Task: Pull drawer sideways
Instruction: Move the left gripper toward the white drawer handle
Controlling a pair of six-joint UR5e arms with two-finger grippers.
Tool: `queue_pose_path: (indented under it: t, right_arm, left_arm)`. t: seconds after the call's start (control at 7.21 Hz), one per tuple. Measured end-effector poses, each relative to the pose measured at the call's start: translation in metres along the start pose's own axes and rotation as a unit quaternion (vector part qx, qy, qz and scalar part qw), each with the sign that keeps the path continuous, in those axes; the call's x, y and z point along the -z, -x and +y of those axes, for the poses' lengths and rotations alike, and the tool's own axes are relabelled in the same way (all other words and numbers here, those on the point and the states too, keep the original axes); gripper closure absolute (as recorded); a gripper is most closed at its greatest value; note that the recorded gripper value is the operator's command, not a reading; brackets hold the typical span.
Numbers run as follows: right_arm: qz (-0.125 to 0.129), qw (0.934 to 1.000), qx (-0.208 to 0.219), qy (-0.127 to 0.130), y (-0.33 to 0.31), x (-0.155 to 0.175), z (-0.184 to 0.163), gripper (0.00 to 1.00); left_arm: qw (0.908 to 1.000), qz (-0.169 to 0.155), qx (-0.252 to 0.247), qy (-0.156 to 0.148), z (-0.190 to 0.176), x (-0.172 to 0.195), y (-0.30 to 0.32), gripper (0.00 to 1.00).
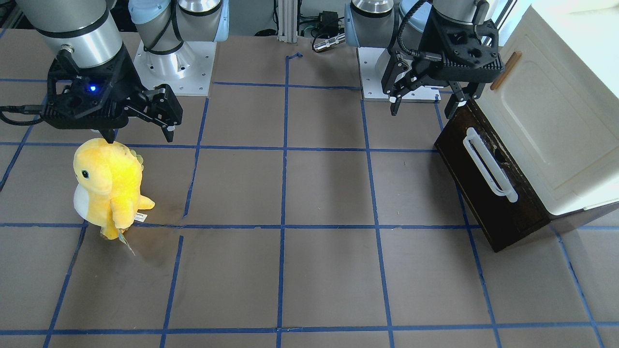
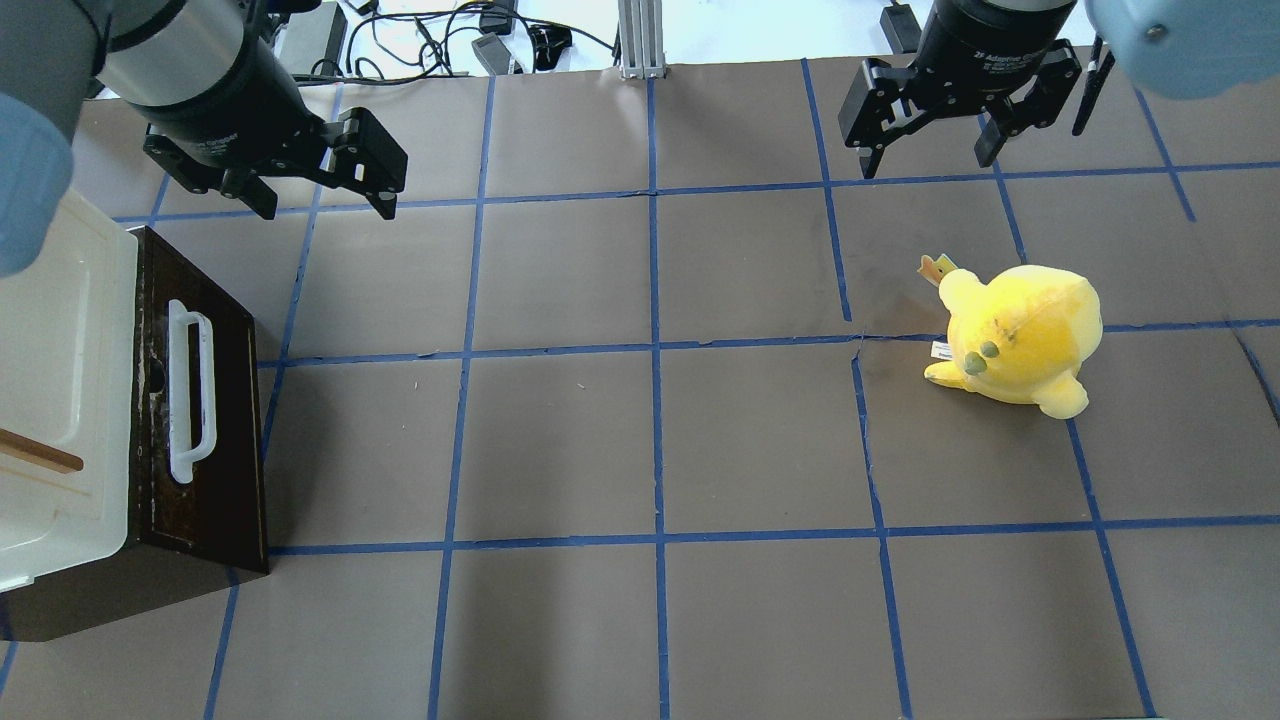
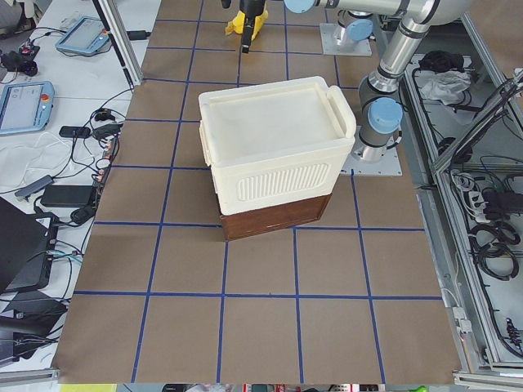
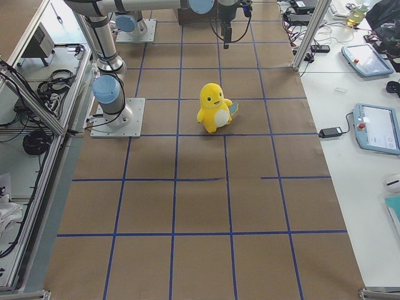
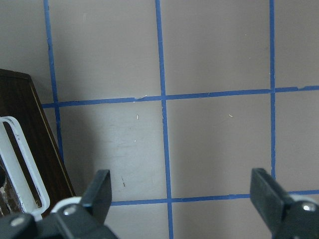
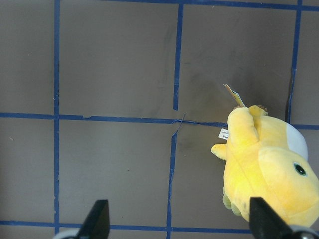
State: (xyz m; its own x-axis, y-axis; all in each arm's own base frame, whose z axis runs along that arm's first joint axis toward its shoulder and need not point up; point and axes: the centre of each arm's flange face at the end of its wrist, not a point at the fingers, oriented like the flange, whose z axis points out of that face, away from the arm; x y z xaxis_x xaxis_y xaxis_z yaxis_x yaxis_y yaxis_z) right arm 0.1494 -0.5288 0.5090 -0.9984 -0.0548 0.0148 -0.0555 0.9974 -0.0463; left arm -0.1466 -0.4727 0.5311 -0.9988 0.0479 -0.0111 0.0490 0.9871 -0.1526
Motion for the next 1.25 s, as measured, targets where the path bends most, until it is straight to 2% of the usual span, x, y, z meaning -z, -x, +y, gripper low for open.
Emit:
queue_pose_path:
  t: [0.55,0.83,0.97,1.25]
  right_arm:
    - [0.000,1.0000,0.000,0.000,0.000,0.000,0.000,0.00]
    - [0.000,1.0000,0.000,0.000,0.000,0.000,0.000,0.00]
    - [0.000,1.0000,0.000,0.000,0.000,0.000,0.000,0.00]
    - [0.000,1.0000,0.000,0.000,0.000,0.000,0.000,0.00]
  left_arm:
    - [0.9999,0.002,0.003,0.013,-0.002,-0.014,0.000,0.00]
    - [0.9990,-0.005,0.037,0.024,-0.002,-0.037,0.002,0.00]
    - [0.9968,-0.024,0.072,0.025,-0.004,-0.048,0.005,0.00]
    - [0.9883,-0.100,0.107,0.041,-0.016,-0.079,0.019,0.00]
